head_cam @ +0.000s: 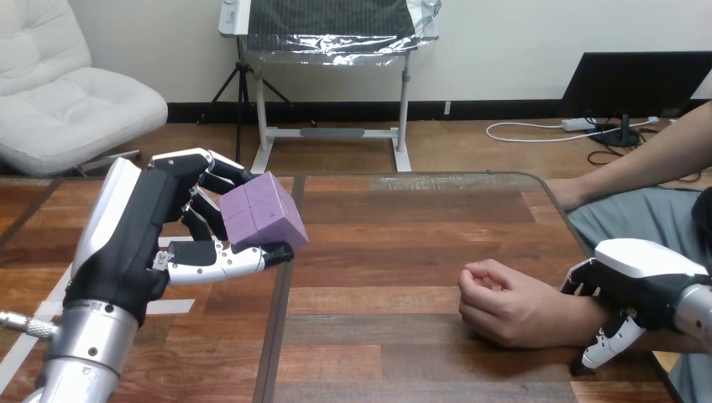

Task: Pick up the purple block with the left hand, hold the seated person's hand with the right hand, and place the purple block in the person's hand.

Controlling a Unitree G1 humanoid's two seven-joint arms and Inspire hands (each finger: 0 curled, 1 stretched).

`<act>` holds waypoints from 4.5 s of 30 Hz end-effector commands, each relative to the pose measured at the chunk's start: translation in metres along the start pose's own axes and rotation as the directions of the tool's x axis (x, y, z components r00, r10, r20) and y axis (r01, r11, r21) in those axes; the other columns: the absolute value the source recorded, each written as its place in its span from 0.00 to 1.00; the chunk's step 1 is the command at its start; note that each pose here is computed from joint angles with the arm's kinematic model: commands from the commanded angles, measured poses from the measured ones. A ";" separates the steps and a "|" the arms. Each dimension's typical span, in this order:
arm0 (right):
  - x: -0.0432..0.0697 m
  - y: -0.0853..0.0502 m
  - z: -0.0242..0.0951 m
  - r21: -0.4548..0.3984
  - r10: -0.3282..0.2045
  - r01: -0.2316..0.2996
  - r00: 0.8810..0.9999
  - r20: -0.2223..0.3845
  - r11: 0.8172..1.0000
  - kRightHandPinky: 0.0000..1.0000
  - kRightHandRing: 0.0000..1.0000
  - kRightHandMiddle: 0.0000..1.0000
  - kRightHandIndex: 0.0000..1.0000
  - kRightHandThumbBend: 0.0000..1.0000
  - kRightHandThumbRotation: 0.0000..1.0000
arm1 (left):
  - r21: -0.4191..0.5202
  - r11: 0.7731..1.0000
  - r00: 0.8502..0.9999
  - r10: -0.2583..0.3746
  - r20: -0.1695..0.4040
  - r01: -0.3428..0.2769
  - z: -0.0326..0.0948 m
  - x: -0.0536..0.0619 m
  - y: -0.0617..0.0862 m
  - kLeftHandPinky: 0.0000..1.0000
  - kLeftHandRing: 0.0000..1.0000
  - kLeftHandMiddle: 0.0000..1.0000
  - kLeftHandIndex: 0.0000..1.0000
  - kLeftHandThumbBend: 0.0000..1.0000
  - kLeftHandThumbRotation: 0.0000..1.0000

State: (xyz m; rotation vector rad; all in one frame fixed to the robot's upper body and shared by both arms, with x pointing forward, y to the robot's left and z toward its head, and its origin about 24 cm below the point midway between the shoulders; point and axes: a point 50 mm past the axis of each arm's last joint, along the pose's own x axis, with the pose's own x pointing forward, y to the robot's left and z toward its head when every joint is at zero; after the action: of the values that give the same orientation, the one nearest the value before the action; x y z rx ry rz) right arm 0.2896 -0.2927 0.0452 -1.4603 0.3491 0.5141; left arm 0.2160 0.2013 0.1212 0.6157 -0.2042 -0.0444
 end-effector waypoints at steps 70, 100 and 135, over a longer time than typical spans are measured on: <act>0.011 -0.023 0.028 0.185 -0.123 0.100 0.986 0.117 0.978 0.34 0.41 0.49 0.51 0.87 0.12 | -0.092 0.986 0.990 -0.139 -0.008 0.137 -0.026 0.062 -0.033 0.30 0.37 0.42 0.46 0.61 0.00; 0.002 -0.043 0.053 0.192 -0.194 0.152 0.955 0.223 0.970 0.36 0.41 0.47 0.50 0.89 0.16 | -0.114 0.972 0.977 -0.211 -0.024 0.207 -0.031 0.091 -0.065 0.29 0.37 0.43 0.46 0.60 0.00; -0.008 -0.053 0.079 0.195 -0.225 0.174 0.934 0.278 0.965 0.37 0.43 0.49 0.53 0.89 0.19 | -0.129 0.946 0.954 -0.301 0.000 0.298 -0.013 0.116 -0.103 0.31 0.38 0.43 0.47 0.60 0.00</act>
State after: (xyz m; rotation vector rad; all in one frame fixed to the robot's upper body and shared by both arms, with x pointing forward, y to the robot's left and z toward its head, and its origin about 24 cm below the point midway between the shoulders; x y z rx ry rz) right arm 0.3065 -0.2198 0.1030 -1.2651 -0.0021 0.5225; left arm 0.3167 0.1280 0.0417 0.5071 0.0332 -0.3340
